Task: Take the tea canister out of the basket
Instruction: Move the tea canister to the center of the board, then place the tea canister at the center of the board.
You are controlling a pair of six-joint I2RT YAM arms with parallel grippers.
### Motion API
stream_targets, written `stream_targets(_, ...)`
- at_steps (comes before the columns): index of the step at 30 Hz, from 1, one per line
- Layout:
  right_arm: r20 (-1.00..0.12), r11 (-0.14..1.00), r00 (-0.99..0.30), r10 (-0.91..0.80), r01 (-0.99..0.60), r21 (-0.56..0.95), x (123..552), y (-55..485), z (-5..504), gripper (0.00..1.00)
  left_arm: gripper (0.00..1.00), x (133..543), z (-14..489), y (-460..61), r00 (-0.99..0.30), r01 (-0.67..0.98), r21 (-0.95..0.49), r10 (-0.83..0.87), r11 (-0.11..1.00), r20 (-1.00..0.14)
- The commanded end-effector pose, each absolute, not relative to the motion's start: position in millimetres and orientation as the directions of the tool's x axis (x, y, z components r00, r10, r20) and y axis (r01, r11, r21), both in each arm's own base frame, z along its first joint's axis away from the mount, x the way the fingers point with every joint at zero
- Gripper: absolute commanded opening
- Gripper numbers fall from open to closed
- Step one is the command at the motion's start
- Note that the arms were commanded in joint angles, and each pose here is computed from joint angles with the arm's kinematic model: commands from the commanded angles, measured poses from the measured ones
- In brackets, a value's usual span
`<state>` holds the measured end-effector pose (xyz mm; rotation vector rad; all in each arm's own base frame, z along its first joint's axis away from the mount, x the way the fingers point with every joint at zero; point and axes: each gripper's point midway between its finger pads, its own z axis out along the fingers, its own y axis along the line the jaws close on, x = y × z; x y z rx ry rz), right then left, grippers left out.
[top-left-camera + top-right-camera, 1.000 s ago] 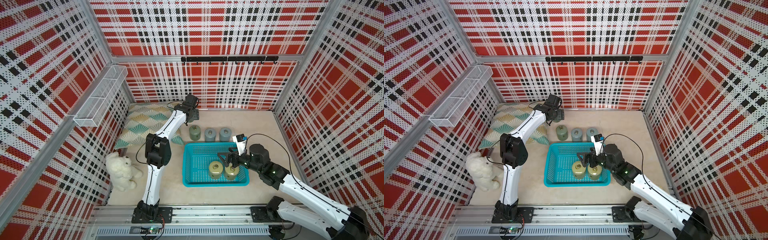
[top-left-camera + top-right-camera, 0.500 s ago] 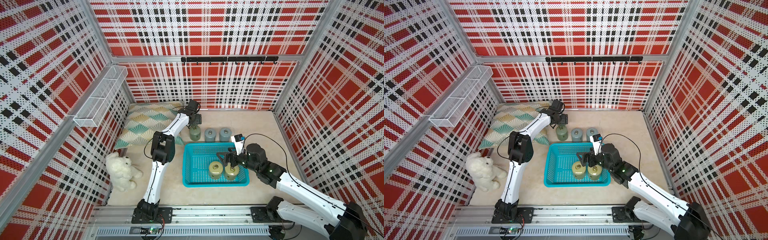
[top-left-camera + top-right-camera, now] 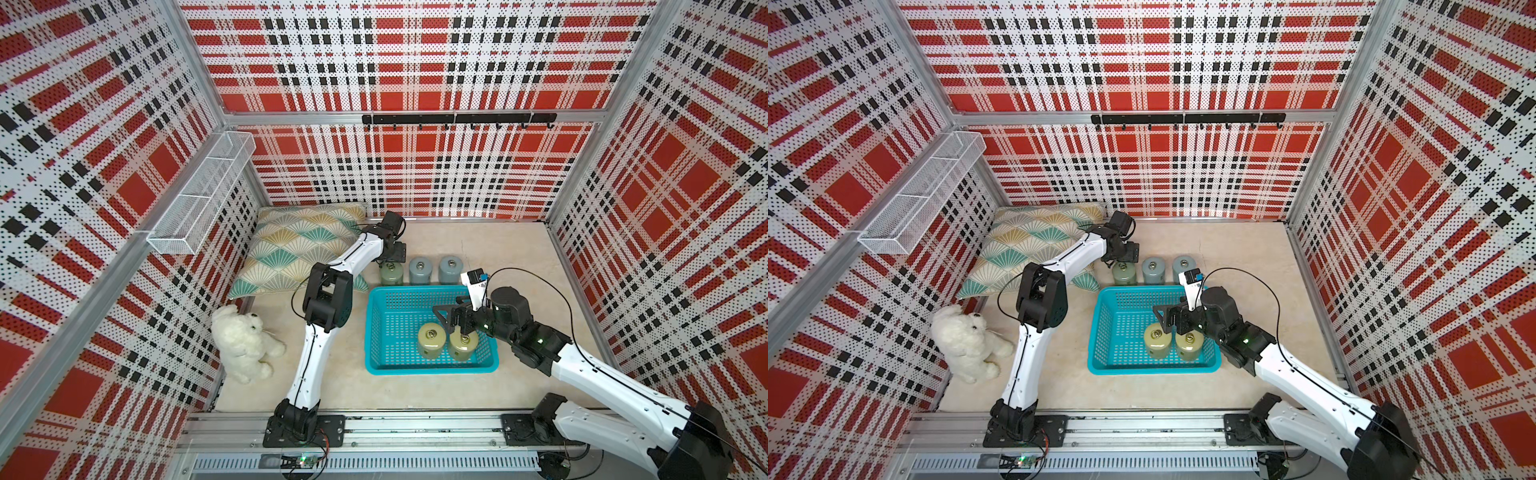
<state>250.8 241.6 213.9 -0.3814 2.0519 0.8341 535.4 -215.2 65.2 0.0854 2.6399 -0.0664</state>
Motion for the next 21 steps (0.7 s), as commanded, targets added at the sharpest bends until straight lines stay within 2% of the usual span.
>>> stream_targets(1, -0.827, 0.721, -0.561, 0.042, -0.556, 0.413, 252, 246, 226, 1.00, 0.69, 545, 125, -221, -0.807, 0.074, -0.062, 0.023, 0.995, -0.591)
stream_targets(21, -0.817, 0.727, -0.576, 0.024, -0.551, 0.410, 255, 249, 219, 1.00, 0.72, 559, 82, -214, -0.848, 0.081, -0.055, 0.039, 0.995, -0.529)
